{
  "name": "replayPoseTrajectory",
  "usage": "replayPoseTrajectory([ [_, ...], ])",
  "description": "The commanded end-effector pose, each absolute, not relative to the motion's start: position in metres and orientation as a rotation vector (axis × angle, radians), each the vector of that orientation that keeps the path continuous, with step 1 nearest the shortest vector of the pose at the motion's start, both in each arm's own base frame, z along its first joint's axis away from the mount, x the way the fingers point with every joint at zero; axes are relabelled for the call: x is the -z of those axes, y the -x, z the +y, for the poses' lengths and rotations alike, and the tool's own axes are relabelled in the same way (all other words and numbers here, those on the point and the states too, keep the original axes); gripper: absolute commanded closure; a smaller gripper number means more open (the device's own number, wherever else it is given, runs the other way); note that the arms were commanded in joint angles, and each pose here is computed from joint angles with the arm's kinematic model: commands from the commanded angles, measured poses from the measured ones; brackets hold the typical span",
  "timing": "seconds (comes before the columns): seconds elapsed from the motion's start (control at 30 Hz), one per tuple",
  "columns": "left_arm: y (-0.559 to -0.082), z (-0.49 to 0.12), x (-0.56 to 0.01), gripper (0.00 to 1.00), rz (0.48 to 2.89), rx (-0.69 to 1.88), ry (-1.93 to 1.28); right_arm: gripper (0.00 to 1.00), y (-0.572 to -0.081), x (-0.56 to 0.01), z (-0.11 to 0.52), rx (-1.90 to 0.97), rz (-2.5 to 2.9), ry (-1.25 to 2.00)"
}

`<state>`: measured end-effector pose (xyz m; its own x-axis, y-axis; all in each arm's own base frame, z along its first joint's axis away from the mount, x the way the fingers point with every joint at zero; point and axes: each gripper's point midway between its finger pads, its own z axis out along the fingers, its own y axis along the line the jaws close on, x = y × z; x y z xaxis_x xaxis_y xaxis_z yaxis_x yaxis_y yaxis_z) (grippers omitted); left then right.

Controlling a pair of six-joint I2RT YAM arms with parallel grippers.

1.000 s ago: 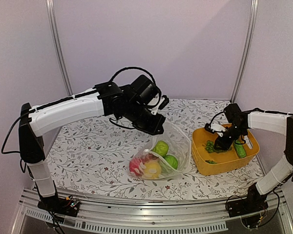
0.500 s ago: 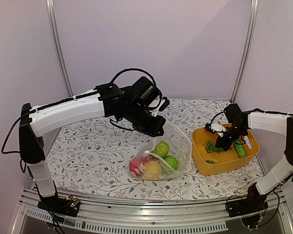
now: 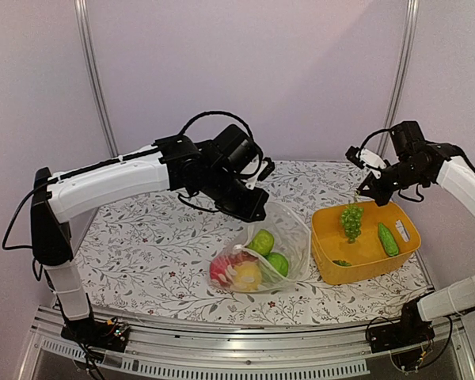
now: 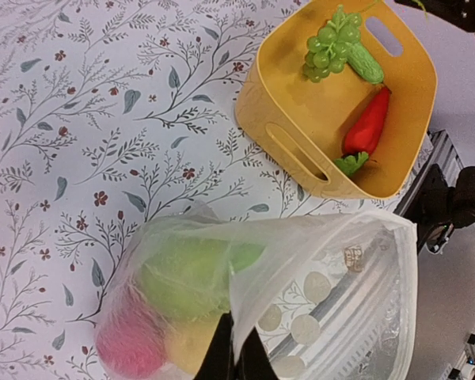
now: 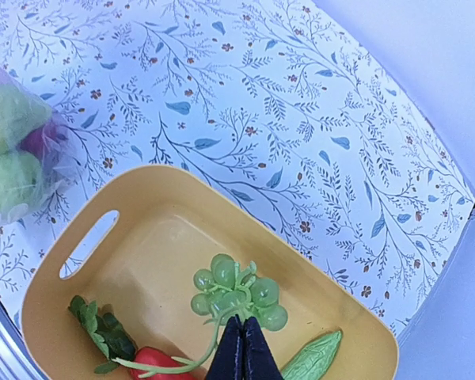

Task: Place the food in the zip-top bag and seal the zipper
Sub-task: Pick up the fake fruit from the bin, then place the fake fruit in the zipper food storage bag.

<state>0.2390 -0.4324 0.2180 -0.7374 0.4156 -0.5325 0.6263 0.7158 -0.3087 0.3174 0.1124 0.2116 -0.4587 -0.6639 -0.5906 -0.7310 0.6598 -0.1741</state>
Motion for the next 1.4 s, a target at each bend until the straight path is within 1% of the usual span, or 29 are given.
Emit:
replayPoseTrajectory([
  [0.0, -0.235, -0.432, -0.21, 1.0, 2.503, 0.642, -0.821, 1.0, -0.302, -0.263, 0.128, -0.269, 2.153, 1.059],
  [0.2, -0.237, -0.433, -0.209, 1.0, 2.502, 0.633, -0.819, 1.0, -0.29, -0.335, 0.147, -0.385, 1.963, 1.059],
  [0.37, -0.239, -0.432, -0.207, 1.0, 2.504, 0.618, -0.805, 1.0, -0.279, -0.382, 0.165, -0.491, 1.807, 1.085],
  [0.53, -0.241, -0.433, -0.204, 1.0, 2.507, 0.617, -0.786, 1.0, -0.266, -0.421, 0.181, -0.622, 1.67, 1.115],
  [0.8, -0.243, -0.432, -0.199, 1.0, 2.517, 0.603, -0.775, 1.0, -0.242, -0.466, 0.2, -0.817, 1.515, 1.151],
  [1.03, -0.249, -0.426, -0.195, 1.0, 2.525, 0.577, -0.752, 1.0, -0.221, -0.486, 0.221, -1.018, 1.433, 1.198],
  [1.2, -0.251, -0.426, -0.195, 1.0, 2.524, 0.581, -0.744, 1.0, -0.207, -0.482, 0.243, -1.15, 1.41, 1.258],
  [1.37, -0.252, -0.427, -0.194, 1.0, 2.526, 0.589, -0.741, 1.0, -0.201, -0.471, 0.263, -1.211, 1.41, 1.307],
])
